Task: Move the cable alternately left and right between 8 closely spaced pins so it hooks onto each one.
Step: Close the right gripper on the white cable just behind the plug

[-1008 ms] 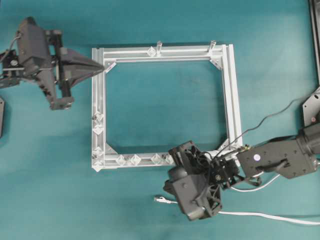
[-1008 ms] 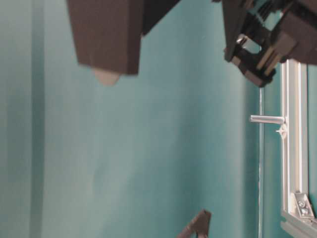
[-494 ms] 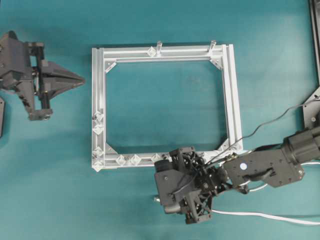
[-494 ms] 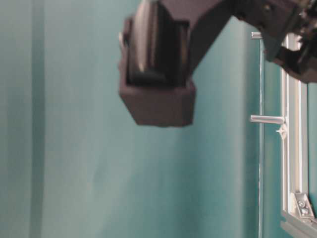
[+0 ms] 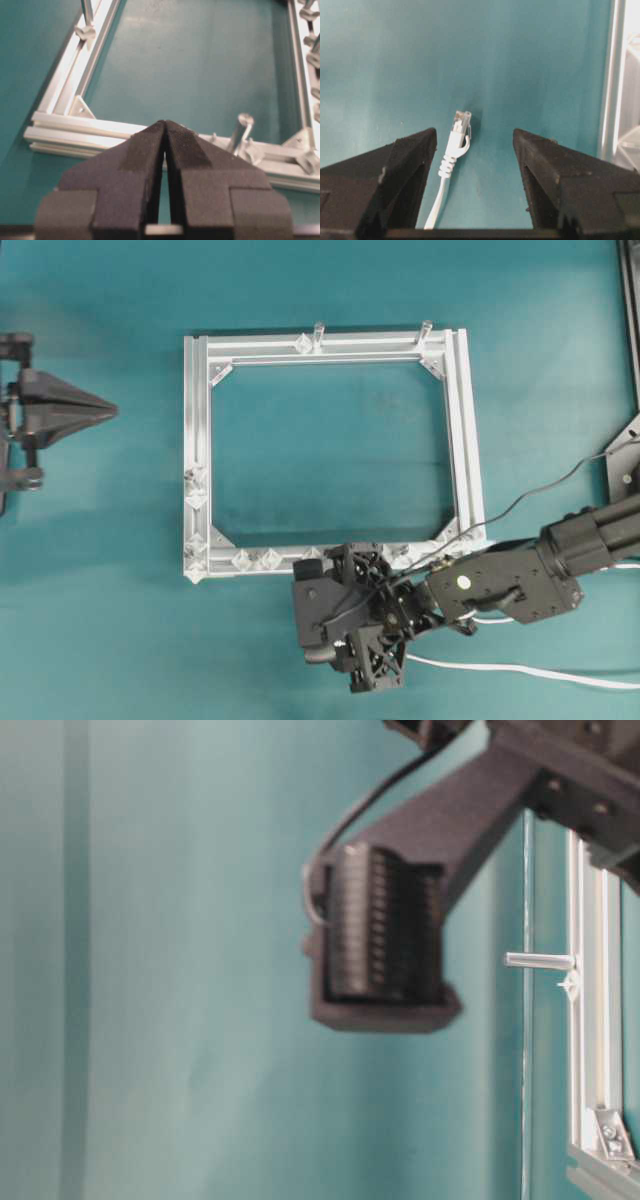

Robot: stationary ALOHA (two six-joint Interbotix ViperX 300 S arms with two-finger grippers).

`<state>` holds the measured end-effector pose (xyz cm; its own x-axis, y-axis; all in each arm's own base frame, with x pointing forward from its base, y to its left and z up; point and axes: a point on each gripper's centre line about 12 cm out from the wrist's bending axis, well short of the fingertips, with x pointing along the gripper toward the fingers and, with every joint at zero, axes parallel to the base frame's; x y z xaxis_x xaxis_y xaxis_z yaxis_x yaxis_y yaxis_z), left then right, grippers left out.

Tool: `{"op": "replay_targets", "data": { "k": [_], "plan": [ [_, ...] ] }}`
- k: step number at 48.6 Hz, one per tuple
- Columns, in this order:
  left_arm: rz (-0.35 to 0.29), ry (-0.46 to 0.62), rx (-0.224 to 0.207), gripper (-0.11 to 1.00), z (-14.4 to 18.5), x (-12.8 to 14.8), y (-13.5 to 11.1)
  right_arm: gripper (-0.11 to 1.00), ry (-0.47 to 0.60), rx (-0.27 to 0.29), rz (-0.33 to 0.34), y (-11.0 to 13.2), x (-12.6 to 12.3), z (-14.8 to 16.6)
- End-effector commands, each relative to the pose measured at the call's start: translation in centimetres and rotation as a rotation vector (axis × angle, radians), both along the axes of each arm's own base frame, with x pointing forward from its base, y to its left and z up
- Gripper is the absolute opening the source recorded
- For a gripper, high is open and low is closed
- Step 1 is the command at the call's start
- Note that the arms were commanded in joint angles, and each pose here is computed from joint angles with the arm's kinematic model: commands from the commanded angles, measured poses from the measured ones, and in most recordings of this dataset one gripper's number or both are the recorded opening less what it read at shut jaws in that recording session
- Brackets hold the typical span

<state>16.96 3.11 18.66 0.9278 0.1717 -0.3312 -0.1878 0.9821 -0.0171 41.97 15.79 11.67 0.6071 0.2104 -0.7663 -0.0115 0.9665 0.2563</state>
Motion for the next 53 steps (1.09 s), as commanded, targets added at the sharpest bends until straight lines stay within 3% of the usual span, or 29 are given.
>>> {"op": "replay_targets", "data": {
  "k": [1,15,31,37,45,53],
  "plan": [
    [-0.001,-0.05,-0.001,0.0,0.7,-0.9,-0.2,0.65,-0.037,0.015,0.014,0.8,0.4,1.3],
    [-0.014,-0.145,0.02,0.0,0.6,-4.1,-0.9,0.65,-0.023,0.013,0.02,1.3,0.5,0.5],
    [-0.014,-0.146,0.012,0.0,0.6,-4.2,-1.0,0.64,-0.003,0.02,0.008,1.5,0.5,-0.4],
    [-0.007,-0.165,-0.005,0.0,0.9,-4.2,-0.9,0.51,-0.003,0.024,0.003,1.6,0.5,-0.2],
    [0.01,-0.183,-0.065,0.0,1.0,-4.2,-0.9,0.18,-0.002,0.023,0.006,1.7,0.5,-0.2],
    [0.018,-0.181,-0.099,0.0,1.0,-4.2,-0.9,0.15,0.001,0.021,0.013,2.0,0.4,-0.2]
  ]
}}
